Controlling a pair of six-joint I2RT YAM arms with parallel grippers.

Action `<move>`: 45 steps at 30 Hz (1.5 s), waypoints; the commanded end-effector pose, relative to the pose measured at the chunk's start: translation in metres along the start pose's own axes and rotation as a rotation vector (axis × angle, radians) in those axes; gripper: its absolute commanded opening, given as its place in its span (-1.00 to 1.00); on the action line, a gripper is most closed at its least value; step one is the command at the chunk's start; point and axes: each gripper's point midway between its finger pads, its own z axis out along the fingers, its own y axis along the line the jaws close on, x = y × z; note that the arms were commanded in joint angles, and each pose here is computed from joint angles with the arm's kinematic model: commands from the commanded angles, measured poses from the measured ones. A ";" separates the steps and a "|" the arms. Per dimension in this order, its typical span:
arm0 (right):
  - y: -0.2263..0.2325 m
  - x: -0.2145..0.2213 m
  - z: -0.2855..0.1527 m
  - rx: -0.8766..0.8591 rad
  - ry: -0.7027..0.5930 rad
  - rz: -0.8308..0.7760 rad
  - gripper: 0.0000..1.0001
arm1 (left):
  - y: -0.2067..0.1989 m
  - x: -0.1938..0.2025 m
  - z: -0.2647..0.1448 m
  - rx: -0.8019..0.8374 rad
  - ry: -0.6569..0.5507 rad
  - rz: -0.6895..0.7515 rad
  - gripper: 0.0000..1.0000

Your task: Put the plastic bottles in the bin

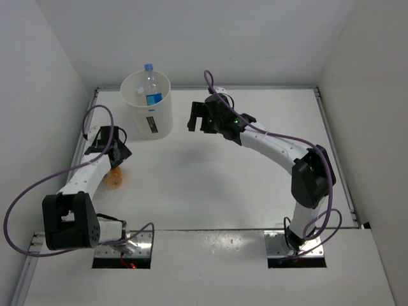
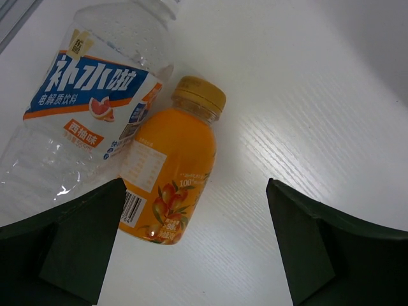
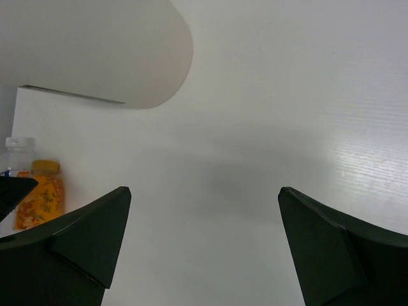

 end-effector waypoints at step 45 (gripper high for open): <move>-0.061 -0.037 0.004 0.126 0.029 0.105 1.00 | -0.027 0.014 0.029 0.156 0.013 0.038 -0.14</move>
